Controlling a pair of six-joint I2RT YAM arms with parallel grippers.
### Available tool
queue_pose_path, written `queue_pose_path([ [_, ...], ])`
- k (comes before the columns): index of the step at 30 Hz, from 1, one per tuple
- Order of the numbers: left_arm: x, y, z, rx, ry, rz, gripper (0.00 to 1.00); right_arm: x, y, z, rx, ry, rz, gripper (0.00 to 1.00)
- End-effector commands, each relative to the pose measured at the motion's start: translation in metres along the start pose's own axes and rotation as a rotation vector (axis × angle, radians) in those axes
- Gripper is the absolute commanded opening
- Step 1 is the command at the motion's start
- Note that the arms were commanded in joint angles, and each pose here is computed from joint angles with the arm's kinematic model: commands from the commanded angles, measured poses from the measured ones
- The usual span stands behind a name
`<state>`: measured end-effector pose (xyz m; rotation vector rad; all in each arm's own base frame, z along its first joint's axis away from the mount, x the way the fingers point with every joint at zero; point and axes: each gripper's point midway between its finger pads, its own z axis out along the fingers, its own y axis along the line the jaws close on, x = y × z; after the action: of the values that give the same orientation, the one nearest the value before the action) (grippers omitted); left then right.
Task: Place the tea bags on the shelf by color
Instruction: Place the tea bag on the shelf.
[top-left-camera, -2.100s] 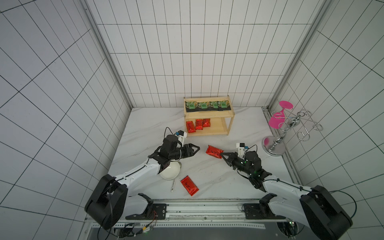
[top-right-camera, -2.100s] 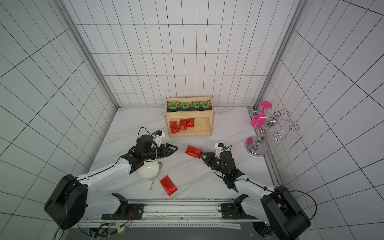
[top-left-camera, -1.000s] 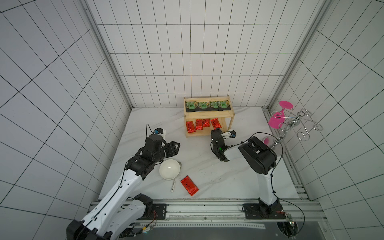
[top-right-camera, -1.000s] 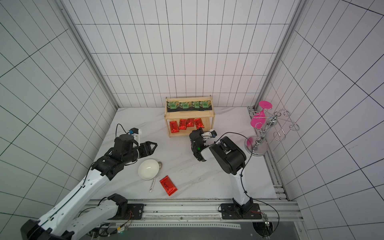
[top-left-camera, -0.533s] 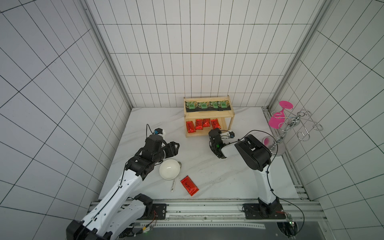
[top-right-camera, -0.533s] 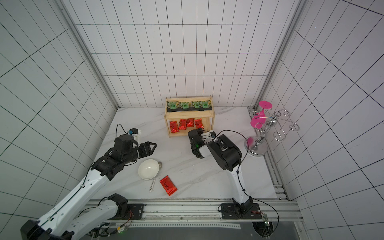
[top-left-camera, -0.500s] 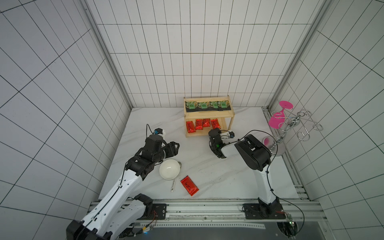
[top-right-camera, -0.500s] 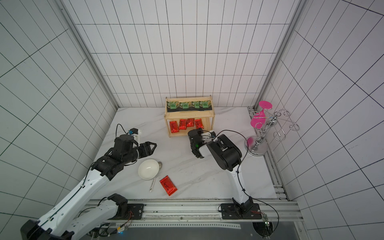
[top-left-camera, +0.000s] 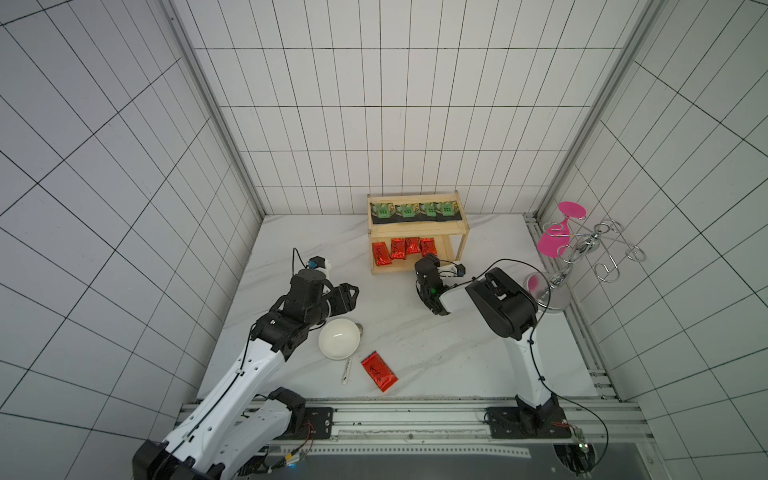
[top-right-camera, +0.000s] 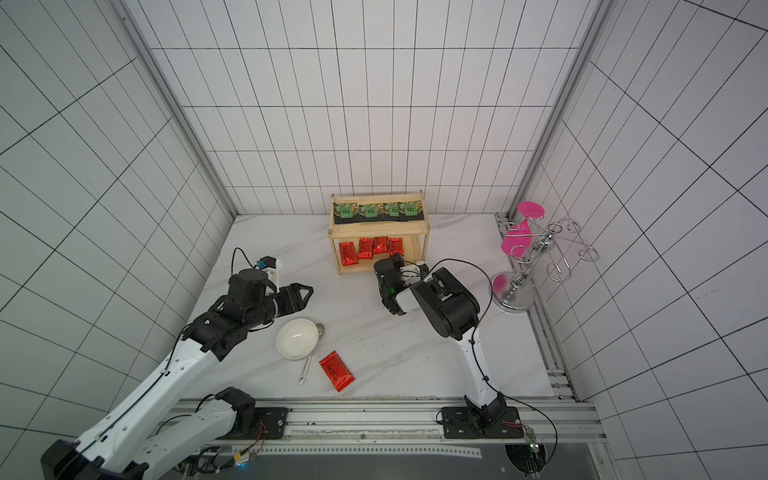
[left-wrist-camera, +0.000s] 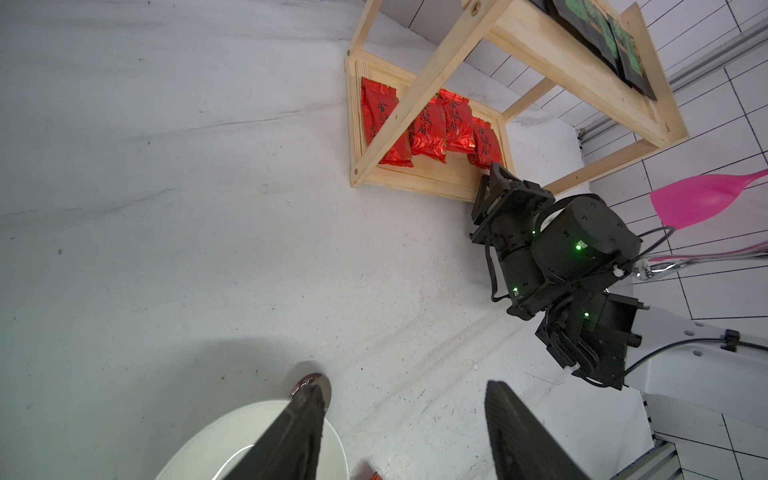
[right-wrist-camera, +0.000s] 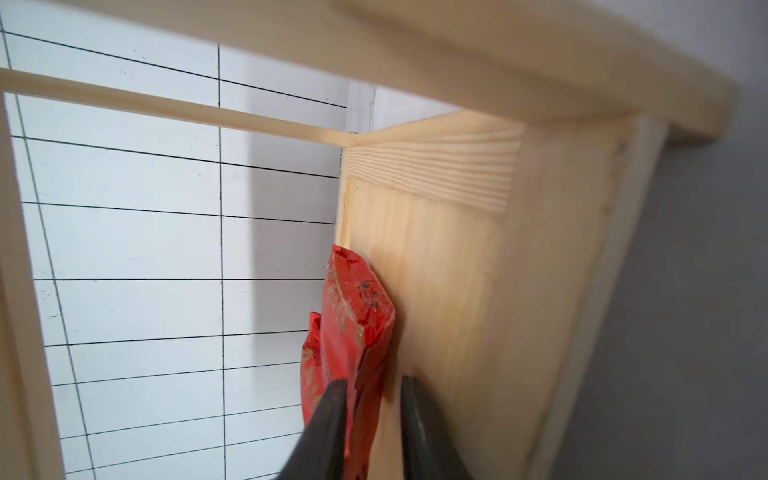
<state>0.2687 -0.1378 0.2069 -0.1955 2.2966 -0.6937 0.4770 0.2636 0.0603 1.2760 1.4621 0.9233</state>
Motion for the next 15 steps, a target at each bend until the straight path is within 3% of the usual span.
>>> queue_pose_path([
  [1, -0.010, -0.003, -0.007, 0.005, -0.038, 0.014, 0.65, 0.002, 0.002, 0.001, 0.014, 0.040, -0.041, 0.38],
  [9, -0.015, -0.004, -0.011, 0.011, -0.056, 0.007, 0.65, 0.016, 0.034, -0.056, -0.064, 0.283, -0.232, 0.55],
  [13, -0.017, -0.003, -0.016, 0.016, -0.077, 0.003, 0.65, 0.040, 0.055, -0.111, -0.147, 0.460, -0.472, 0.55],
  [15, -0.023, -0.003, -0.021, 0.014, -0.092, -0.006, 0.65, 0.054, 0.062, -0.151, -0.192, 0.552, -0.662, 0.55],
])
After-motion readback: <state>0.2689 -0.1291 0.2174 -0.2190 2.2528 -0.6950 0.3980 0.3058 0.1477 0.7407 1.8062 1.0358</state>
